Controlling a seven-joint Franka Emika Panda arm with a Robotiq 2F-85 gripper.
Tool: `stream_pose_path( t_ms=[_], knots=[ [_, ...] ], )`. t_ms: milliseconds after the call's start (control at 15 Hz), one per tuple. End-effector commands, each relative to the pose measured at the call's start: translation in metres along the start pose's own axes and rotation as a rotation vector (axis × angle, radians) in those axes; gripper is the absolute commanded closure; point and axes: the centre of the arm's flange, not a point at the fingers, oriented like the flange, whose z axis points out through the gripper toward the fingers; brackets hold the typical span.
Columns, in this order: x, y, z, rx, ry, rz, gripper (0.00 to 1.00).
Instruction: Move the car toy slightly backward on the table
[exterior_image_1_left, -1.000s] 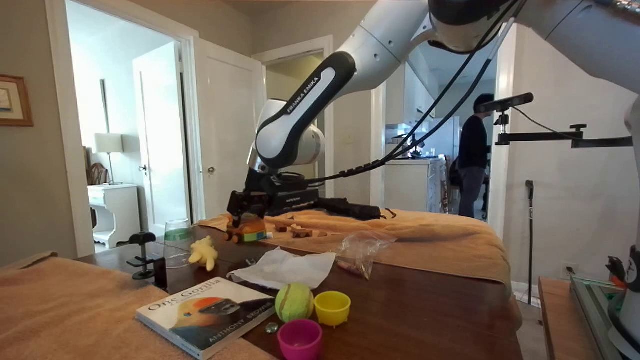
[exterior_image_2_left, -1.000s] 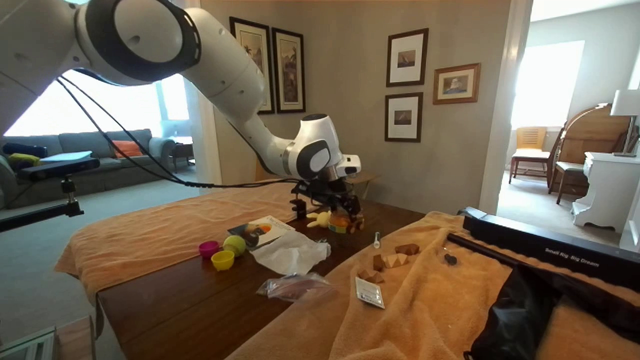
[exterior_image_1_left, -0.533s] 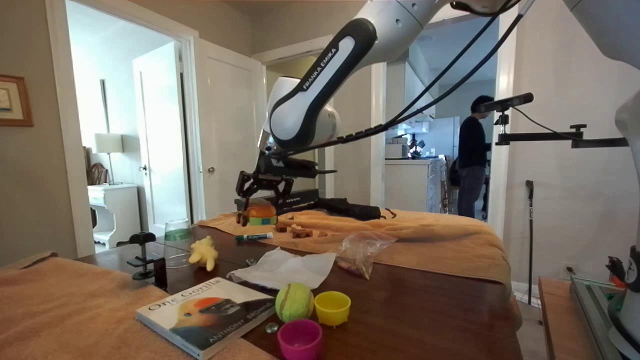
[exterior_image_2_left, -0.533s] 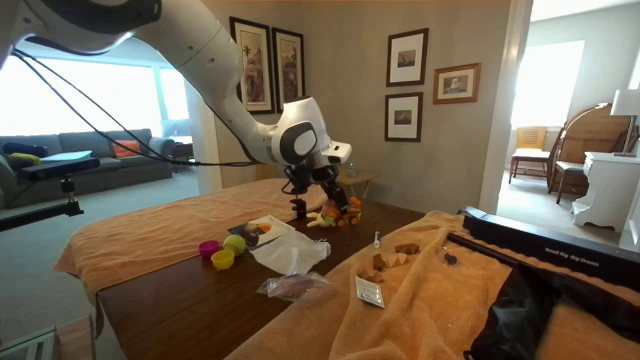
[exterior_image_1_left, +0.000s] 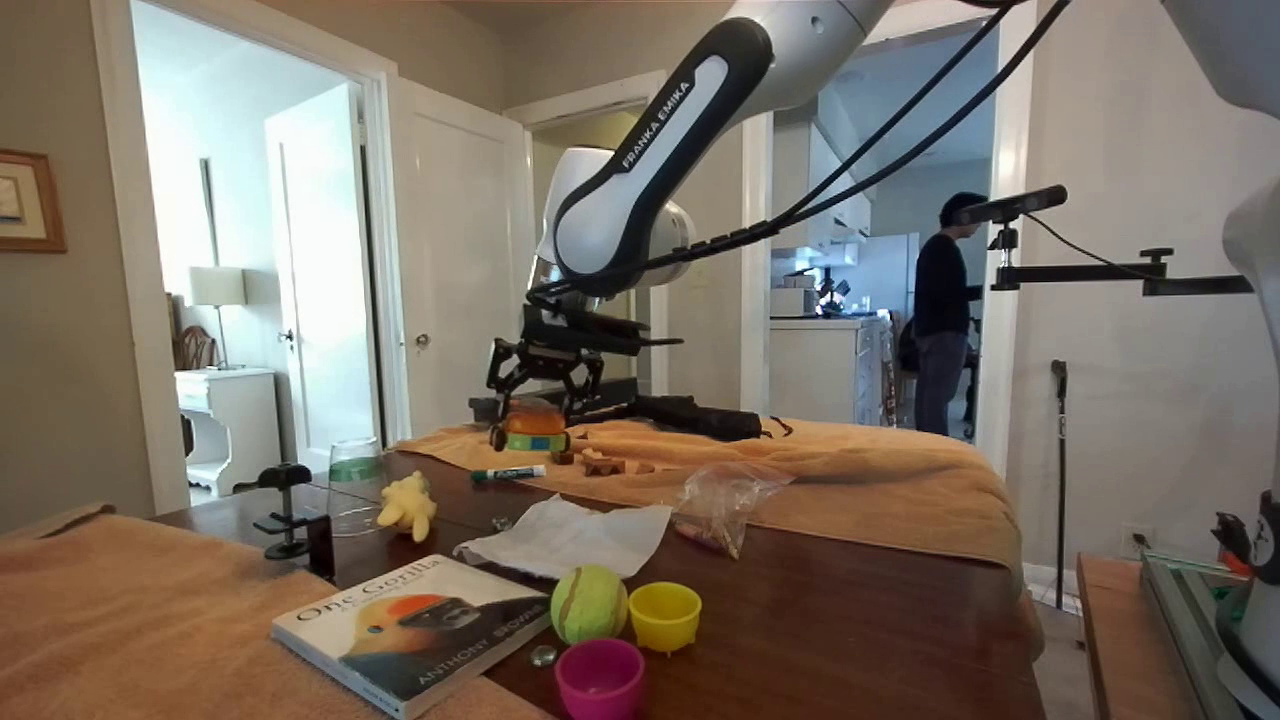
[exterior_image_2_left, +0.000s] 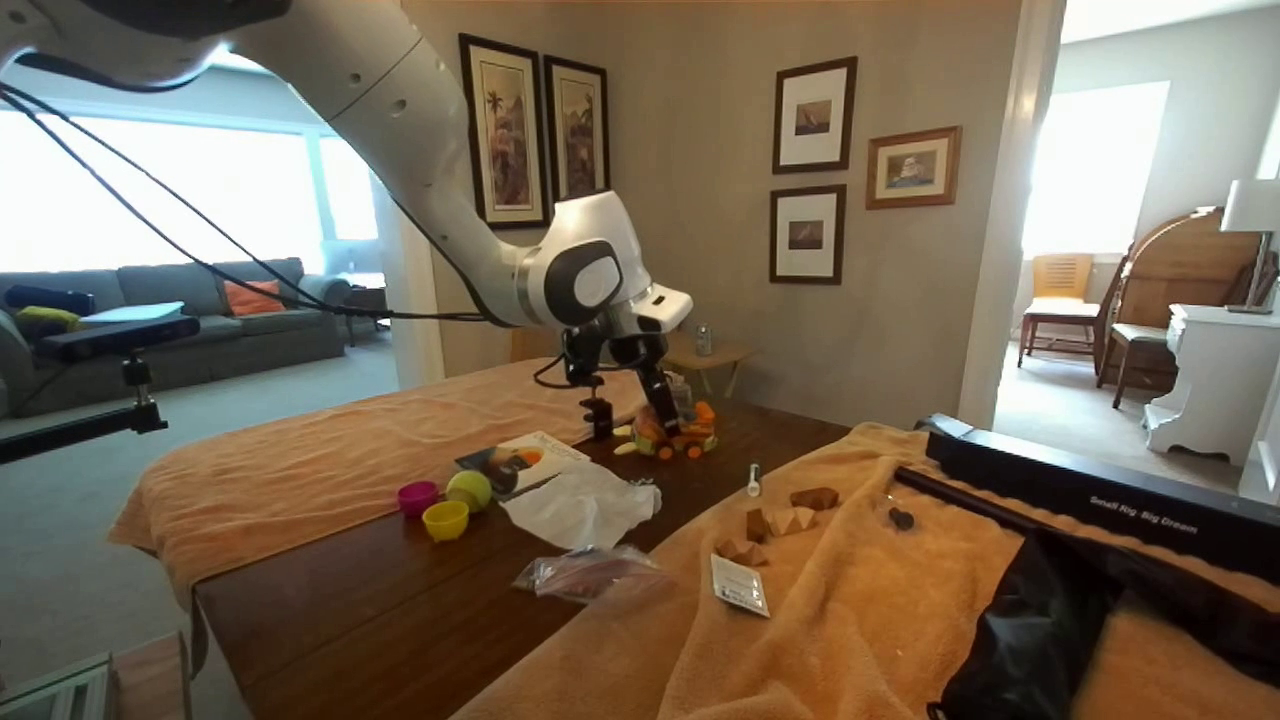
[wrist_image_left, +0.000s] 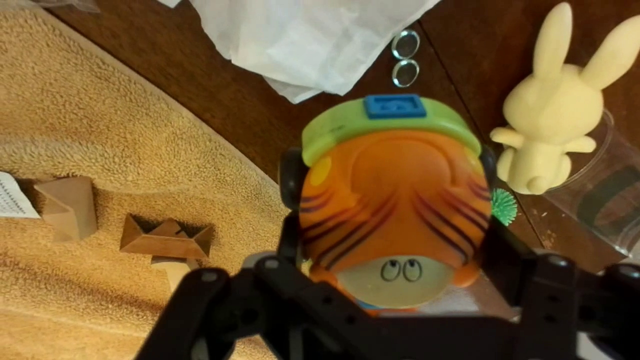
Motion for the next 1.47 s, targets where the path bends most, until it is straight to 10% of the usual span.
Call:
stream_pose_path(
  t_ms=[0,800,1400],
  knots=[
    [0.003,-0.001,0.005,0.029,0.060,0.054,0.39],
    [-0.007,0.035,0.015,-0.040,0.515,0.457,0.39],
    [-0.070,0.028,-0.014,-0.319,0.405,0.475,0.39]
  ],
)
